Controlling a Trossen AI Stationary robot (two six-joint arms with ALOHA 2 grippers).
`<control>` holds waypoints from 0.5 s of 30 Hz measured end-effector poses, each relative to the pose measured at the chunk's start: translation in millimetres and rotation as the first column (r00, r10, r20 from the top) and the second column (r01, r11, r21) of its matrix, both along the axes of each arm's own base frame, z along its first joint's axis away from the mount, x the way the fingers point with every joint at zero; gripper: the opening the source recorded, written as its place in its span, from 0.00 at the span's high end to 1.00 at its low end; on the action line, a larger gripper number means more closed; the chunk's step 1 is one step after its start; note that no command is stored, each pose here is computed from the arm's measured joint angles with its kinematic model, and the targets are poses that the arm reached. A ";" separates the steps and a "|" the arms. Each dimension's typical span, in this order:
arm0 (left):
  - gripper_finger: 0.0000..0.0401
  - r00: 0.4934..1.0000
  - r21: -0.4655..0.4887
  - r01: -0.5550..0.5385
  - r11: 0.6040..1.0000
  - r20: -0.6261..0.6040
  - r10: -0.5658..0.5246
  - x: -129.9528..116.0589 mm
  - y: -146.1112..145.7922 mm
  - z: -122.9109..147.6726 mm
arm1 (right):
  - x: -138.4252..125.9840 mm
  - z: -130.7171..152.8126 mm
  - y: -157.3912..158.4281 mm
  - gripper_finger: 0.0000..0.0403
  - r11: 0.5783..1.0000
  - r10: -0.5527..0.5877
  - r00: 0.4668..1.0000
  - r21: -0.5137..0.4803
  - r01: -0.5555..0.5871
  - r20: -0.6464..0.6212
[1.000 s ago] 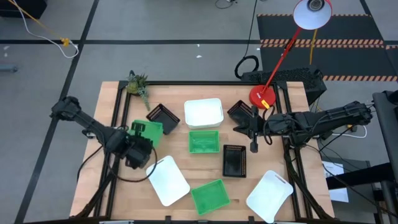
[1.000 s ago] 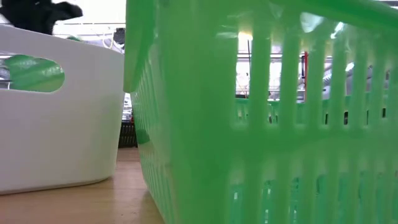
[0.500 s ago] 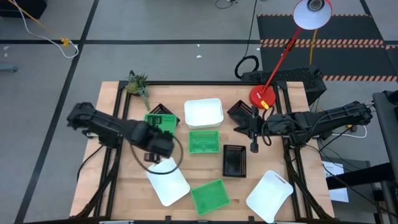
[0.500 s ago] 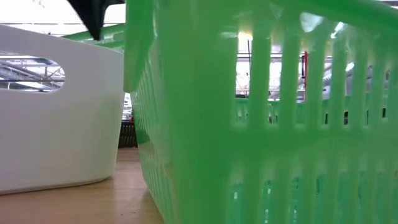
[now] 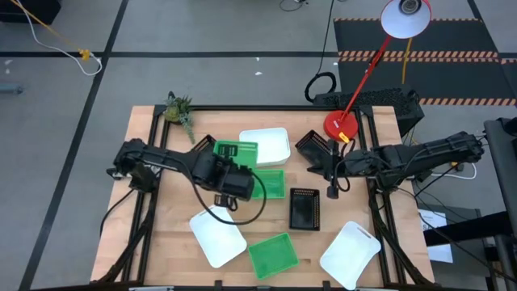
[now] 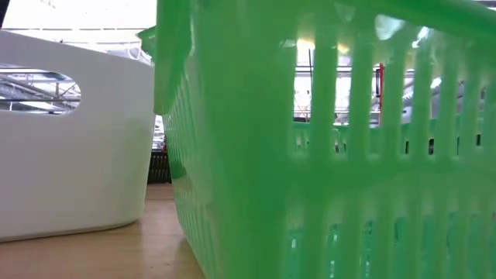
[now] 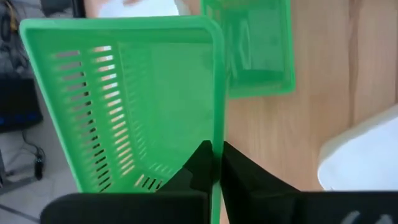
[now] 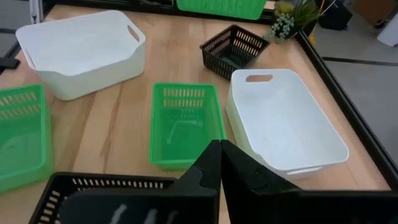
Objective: Stack baskets by color
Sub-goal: Stack the top left green bin on the top green bin
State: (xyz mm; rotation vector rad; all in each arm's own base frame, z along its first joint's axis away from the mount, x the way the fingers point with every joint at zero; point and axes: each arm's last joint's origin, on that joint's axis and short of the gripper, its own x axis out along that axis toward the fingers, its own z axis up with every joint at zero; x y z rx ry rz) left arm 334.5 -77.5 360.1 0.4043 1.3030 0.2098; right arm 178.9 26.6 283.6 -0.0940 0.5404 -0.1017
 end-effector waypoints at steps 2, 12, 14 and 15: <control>0.98 1.000 0.007 0.025 1.000 0.008 -0.025 5.6 -0.7 2.9 | -2.6 0.3 -0.5 1.00 1.000 0.000 1.000 -0.001 0.000 -0.007; 0.97 0.999 0.004 0.032 0.999 0.035 -0.032 32.1 -7.1 -6.4 | -14.8 2.6 -3.0 1.00 1.000 -0.011 1.000 0.012 0.011 -0.019; 0.98 0.999 0.001 0.028 1.000 0.042 -0.028 36.7 -7.5 -8.2 | -16.0 2.0 -3.2 1.00 1.000 -0.014 1.000 0.015 0.014 -0.028; 0.98 0.999 0.000 0.022 1.000 0.045 -0.022 38.7 -7.3 -9.2 | -16.3 1.8 -3.3 1.00 1.000 -0.014 0.999 0.015 0.015 -0.031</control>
